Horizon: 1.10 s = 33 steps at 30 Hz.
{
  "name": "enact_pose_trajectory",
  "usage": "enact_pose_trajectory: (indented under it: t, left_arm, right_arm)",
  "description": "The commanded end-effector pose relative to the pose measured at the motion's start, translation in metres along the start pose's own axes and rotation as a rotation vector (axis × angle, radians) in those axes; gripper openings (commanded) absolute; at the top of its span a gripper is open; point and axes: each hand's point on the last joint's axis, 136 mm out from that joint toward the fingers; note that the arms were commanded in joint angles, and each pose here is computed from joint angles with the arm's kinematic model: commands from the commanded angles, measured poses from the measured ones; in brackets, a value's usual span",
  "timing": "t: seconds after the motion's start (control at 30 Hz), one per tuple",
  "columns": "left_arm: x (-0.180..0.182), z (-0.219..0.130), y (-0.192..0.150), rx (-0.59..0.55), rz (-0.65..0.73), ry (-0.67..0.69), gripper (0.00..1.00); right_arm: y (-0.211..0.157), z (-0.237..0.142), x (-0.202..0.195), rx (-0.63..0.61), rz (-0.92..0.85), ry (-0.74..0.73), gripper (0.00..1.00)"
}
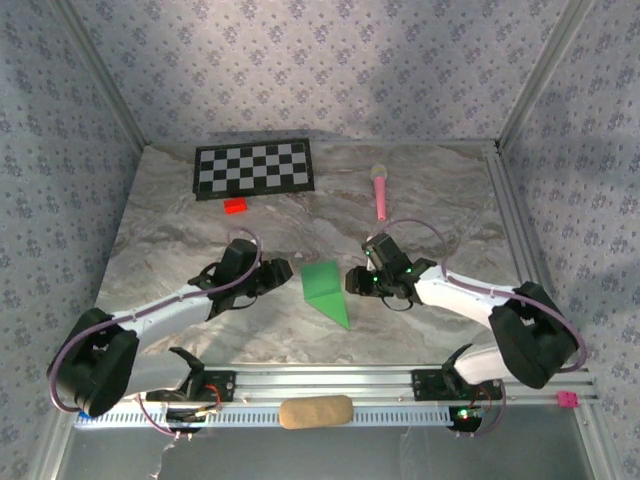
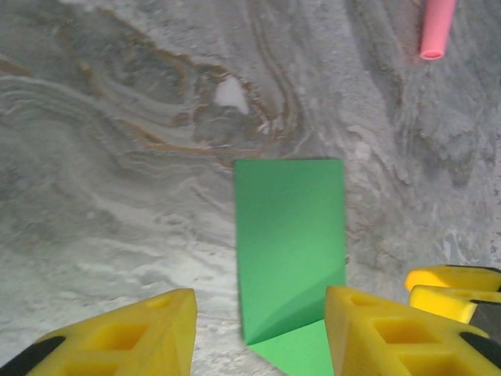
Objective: Fold a paper plane with a square sheet of paper (pick it up from the middle)
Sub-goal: Fourth fold the wing at the center of the table.
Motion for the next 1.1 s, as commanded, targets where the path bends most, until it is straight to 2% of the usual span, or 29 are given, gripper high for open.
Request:
enact_pose_trajectory:
  t: [0.0,0.63,1.07]
  left_arm:
    - [-0.003,-0.001,-0.005,0.043,-0.018,-0.032,0.49]
    - [-0.008,0.014,-0.012,0.105,-0.054,-0.080,0.52]
    - [-0.011,0.017,-0.012,0.116,-0.052,-0.091,0.51]
  right_arm:
    - [0.006,0.005,0.010,0.001,-0.005,0.008,0.40]
    - [-0.015,0.027,0.033,0.139,-0.028,0.149,0.36]
    - [-0.020,0.024,0.040,0.156,-0.066,0.166,0.12]
Point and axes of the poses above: each hand's point on the last joint's axis, 136 mm out from that joint toward the fingers, its own z axis out along the fingers, its own x axis along the line the jaws close on, y = z × x, and after that the axes turned 8 degrees about z, right-handed
